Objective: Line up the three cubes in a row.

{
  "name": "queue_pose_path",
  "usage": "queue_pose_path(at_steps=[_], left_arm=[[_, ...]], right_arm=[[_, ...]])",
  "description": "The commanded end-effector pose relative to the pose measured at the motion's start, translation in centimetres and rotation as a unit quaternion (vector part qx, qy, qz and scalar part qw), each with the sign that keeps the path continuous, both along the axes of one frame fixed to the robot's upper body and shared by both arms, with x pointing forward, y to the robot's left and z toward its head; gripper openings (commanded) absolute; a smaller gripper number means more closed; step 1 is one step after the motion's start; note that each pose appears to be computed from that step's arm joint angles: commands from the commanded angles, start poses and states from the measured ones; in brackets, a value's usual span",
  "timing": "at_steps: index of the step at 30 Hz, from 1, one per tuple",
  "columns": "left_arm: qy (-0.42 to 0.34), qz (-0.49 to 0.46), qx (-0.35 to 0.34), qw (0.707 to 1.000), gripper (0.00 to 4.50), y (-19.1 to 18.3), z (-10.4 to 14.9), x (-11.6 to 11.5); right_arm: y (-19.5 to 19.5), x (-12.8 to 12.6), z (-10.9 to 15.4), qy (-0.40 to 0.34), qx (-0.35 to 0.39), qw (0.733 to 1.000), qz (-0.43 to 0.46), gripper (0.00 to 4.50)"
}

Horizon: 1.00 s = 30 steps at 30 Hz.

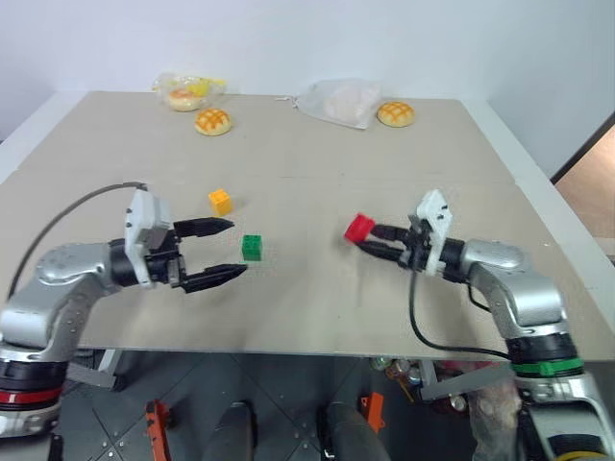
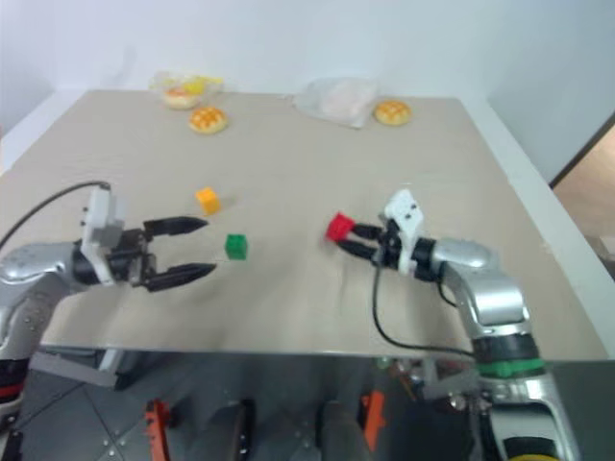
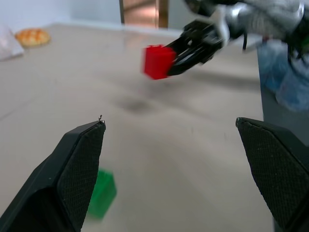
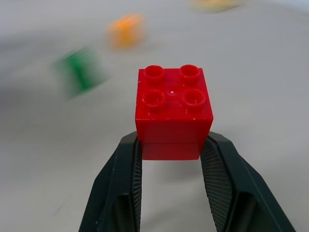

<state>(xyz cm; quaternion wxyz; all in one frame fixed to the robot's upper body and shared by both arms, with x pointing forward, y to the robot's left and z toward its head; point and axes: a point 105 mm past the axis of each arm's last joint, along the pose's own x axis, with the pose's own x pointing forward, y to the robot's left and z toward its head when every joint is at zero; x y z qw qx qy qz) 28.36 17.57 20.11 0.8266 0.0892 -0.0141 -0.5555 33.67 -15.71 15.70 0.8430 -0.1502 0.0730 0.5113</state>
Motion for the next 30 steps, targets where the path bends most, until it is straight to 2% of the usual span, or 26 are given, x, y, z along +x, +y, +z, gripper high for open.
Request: queue_pose_path(at_steps=[1, 5, 9, 19, 27, 29, 30], left_arm=[[-0.007, 0.003, 0.010, 1.000, 4.50, 1.9, 0.4, -0.5], [0.010, 0.020, 0.041, 0.999, 4.50, 3.9, -1.3, -1.0], [0.018, 0.032, 0.039, 0.999, 4.50, 4.3, -2.3, -1.4], [0.013, 0.031, 0.023, 0.999, 4.50, 2.7, -2.3, -2.2], [0.007, 0.041, 0.021, 0.999, 4.50, 2.8, -2.0, -2.3], [0.006, 0.045, 0.023, 0.999, 4.50, 2.7, -2.2, -2.4], [0.006, 0.047, 0.023, 0.999, 4.50, 2.7, -2.3, -2.5]], right_arm=[[0.5, 0.2, 0.6, -0.017, -0.019, 0.998, 0.065, 1.18], [1.2, 1.0, 0.4, -0.038, -0.041, 0.993, 0.103, 1.18], [1.8, 1.5, 0.0, -0.034, -0.046, 0.990, 0.129, 1.18], [2.7, 0.9, -2.0, -0.005, -0.081, 0.975, 0.205, 1.18], [2.6, 1.8, -3.4, -0.002, -0.109, 0.975, 0.193, 1.18], [2.5, 2.3, -4.1, 0.002, -0.122, 0.976, 0.182, 2.25], [2.5, 2.4, -4.3, 0.004, -0.126, 0.976, 0.178, 2.59]])
